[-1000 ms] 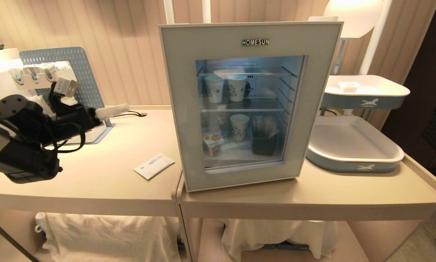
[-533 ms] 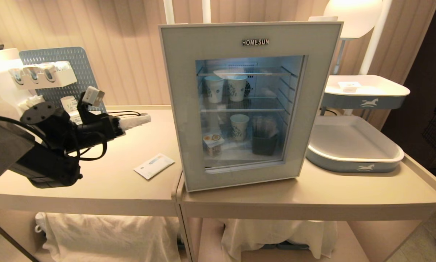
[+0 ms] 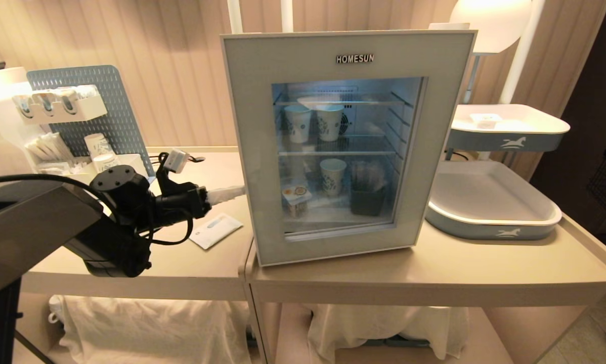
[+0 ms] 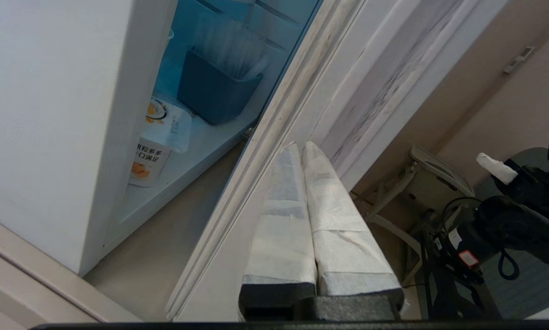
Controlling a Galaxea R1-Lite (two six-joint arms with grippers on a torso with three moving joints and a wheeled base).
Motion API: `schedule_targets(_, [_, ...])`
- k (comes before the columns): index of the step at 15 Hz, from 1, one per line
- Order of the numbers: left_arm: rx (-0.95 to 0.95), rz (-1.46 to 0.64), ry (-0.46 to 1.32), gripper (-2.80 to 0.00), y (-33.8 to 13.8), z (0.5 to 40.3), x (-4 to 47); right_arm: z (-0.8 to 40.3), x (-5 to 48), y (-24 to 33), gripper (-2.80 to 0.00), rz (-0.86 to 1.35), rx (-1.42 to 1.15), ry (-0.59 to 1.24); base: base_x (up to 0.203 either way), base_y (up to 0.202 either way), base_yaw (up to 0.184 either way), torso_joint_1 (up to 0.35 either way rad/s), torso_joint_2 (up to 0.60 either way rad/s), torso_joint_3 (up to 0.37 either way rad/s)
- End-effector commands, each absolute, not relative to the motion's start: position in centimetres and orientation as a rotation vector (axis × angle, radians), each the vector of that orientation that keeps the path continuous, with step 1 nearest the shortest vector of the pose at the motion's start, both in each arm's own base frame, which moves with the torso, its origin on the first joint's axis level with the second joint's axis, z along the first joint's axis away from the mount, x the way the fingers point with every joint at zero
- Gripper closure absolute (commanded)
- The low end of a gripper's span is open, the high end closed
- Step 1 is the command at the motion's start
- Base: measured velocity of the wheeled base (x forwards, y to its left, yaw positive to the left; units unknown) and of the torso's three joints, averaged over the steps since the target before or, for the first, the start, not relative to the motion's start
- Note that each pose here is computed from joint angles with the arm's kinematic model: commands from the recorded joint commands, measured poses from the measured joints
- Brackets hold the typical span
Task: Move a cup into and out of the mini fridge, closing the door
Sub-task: Open the freezer door
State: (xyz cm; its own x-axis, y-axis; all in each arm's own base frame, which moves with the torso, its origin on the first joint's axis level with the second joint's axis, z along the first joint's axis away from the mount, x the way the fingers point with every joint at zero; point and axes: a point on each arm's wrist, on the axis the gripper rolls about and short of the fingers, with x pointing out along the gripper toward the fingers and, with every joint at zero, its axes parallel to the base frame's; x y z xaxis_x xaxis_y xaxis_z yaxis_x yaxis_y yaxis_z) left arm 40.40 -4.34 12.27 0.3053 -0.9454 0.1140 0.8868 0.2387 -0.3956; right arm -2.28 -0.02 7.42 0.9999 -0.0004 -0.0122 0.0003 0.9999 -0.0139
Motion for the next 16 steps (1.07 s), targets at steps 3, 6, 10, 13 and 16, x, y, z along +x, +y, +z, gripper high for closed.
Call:
schedule_targets(3, [-0.432, -1.27, 0.168, 0.0, -5.2, 11.7, 40.3, 7.4, -2.3, 0.0, 0.0, 0.0, -0.015, 0.012, 0.0, 0.0, 0.0, 0.0, 0.0, 0.0])
schedule_targets(6, [-0.43, -1.259, 0.157, 0.0, -5.0, 12.1, 40.3, 7.4, -2.3, 0.0, 0.0, 0.0, -0.015, 0.012, 0.0, 0.0, 0.0, 0.0, 0.0, 0.0])
schedule_targets(10, [-0.436, -1.222, 0.131, 0.0, -4.8, 12.4, 40.4, 7.4, -2.3, 0.0, 0.0, 0.0, -0.015, 0.012, 0.0, 0.0, 0.0, 0.0, 0.0, 0.0])
schedule_targets(13, [-0.436, -1.224, 0.133, 0.0, -4.9, 12.6, 40.0, 7.4, -2.3, 0.0, 0.0, 0.0, -0.015, 0.012, 0.0, 0.0, 0.0, 0.0, 0.0, 0.0])
schedule_targets(16, [-0.443, -1.248, 0.155, 0.0, -5.8, 12.4, 39.4, 7.4, -2.3, 0.0, 0.0, 0.0, -0.015, 0.012, 0.0, 0.0, 0.0, 0.0, 0.0, 0.0])
